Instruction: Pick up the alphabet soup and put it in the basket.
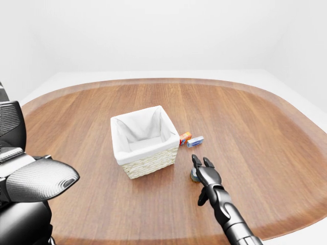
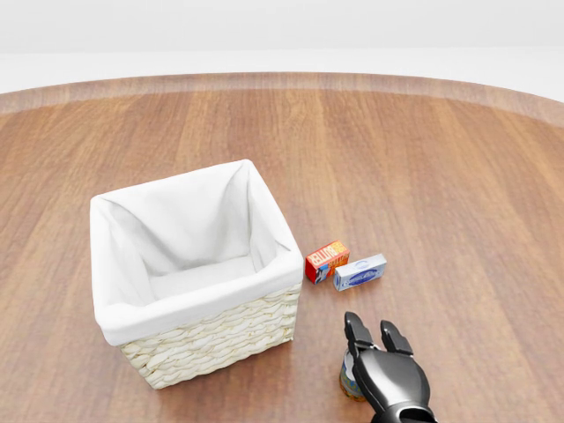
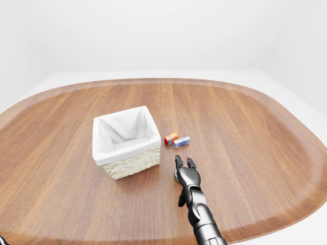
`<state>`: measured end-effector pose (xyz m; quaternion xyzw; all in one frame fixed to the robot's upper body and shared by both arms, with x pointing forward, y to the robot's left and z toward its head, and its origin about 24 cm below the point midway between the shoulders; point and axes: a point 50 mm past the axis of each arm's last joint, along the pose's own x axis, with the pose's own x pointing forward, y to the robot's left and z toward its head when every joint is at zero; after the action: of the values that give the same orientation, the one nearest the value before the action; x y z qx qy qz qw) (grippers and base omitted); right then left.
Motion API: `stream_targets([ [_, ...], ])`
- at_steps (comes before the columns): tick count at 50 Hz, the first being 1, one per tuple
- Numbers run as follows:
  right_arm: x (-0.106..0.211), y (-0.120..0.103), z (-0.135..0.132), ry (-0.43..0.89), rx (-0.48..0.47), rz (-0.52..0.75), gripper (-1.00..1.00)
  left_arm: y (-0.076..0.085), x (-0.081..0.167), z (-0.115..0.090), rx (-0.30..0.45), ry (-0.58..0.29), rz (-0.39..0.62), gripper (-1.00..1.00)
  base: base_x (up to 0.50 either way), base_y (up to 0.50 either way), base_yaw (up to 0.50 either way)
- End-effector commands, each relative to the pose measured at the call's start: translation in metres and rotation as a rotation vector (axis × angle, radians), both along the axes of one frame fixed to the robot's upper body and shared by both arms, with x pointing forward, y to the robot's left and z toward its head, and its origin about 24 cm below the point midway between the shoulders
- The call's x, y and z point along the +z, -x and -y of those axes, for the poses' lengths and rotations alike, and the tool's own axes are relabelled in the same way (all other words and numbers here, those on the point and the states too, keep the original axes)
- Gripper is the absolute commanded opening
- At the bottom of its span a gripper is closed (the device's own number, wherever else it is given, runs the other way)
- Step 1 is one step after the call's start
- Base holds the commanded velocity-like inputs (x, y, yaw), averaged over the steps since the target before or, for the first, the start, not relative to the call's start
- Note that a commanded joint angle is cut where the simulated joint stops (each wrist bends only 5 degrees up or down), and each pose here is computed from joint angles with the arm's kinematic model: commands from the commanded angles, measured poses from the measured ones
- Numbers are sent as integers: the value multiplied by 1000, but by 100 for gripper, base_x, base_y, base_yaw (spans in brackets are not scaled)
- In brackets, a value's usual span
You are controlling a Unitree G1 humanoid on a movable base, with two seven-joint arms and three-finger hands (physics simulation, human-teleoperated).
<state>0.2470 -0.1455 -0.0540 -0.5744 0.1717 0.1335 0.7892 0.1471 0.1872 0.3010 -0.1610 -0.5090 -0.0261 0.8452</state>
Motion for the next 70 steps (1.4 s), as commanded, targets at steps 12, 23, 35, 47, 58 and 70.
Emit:
stream_targets([
  [12, -8, 1, -3, -7, -6, -19, 100, -1, 0, 1, -37, -13, -20, 100, 0, 0, 0],
  [23, -8, 1, -3, -7, -7, -19, 100, -1, -1, 1, -21, -5, -15, 100, 0, 0, 0],
  [35, -19, 3, -3, -17, -32, -48, 100, -1, 0, 1, -23, -2, -11, 100, 0, 0, 0],
  [47, -19, 2, -8, -16, -17, -46, 100, -1, 0, 2, -36, -8, -13, 100, 0, 0, 0],
  [58, -14, 1, -9, 2, 3, -17, -96, -1, 0, 2, -42, -13, -22, 100, 0, 0, 0],
  [70, -16, -1, -8, -6, -7, -17, -97, -2, -2, 5, -22, -28, -24, 100, 0, 0, 0],
])
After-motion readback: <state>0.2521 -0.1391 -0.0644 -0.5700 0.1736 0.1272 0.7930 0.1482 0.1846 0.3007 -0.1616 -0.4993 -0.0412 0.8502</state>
